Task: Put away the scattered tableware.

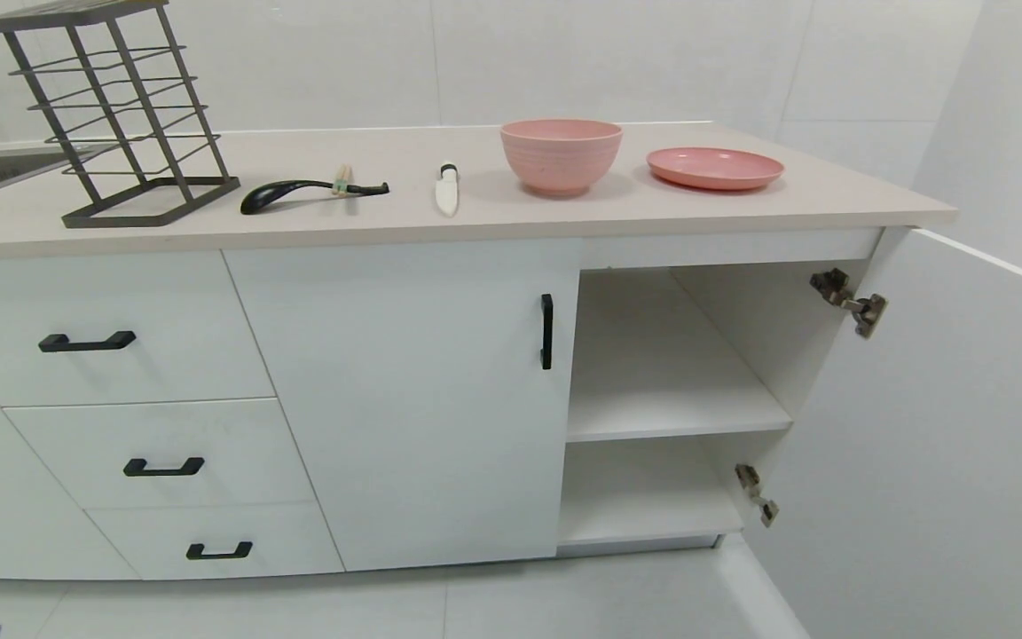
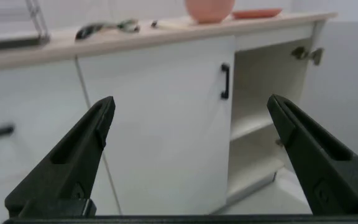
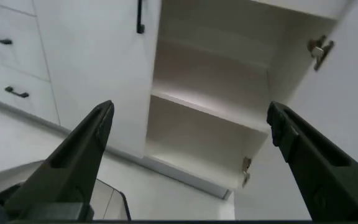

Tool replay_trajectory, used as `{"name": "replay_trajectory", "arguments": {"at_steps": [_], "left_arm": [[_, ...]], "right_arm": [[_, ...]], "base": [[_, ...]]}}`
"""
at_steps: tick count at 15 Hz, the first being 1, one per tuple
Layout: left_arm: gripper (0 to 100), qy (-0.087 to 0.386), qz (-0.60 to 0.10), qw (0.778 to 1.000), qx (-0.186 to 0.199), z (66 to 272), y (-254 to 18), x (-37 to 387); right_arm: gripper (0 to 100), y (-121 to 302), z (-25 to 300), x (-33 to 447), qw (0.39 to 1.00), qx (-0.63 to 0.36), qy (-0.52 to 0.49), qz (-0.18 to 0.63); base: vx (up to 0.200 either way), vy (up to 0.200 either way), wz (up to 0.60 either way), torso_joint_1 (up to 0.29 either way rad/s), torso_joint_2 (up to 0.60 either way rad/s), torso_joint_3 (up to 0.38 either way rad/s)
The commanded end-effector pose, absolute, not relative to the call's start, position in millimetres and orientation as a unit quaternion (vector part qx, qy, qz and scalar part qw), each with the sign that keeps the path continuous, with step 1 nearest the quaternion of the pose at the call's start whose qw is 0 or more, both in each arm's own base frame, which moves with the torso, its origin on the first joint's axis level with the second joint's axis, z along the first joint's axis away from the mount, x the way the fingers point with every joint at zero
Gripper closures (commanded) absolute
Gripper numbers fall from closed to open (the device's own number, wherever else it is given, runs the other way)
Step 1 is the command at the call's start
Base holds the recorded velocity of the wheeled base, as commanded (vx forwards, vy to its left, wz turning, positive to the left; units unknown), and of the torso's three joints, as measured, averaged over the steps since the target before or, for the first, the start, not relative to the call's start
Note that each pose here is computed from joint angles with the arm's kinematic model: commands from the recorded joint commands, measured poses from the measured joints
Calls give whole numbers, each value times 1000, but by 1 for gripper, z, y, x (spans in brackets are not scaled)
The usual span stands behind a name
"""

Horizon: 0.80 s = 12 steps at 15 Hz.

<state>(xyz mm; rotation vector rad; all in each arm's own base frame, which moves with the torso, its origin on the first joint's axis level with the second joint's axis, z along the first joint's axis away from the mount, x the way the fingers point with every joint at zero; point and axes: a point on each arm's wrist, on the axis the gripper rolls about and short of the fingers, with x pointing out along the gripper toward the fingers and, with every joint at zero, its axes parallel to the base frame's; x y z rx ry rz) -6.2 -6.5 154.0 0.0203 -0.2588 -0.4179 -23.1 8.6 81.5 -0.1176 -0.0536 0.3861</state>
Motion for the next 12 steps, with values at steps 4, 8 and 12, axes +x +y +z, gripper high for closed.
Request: {"name": "replay_trajectory", "arguments": {"at_steps": [4,8,12], "left_arm": [[0,-36,-129,991,-7,83,-6,-24],[0,-10,-19,1000,-7,78,-1,-23],[0,1,-13,1000,0,75,-1,-23]], "right_arm": [[0,6,81,-23,990,-13,-22,140],[0,4,81,-23,995,12,-19,96],[0,1,76,-22,1000,8,3,8]], "base": [[0,0,0,0,0,0],[0,0,0,0,0,0],[0,0,0,0,0,0]]}}
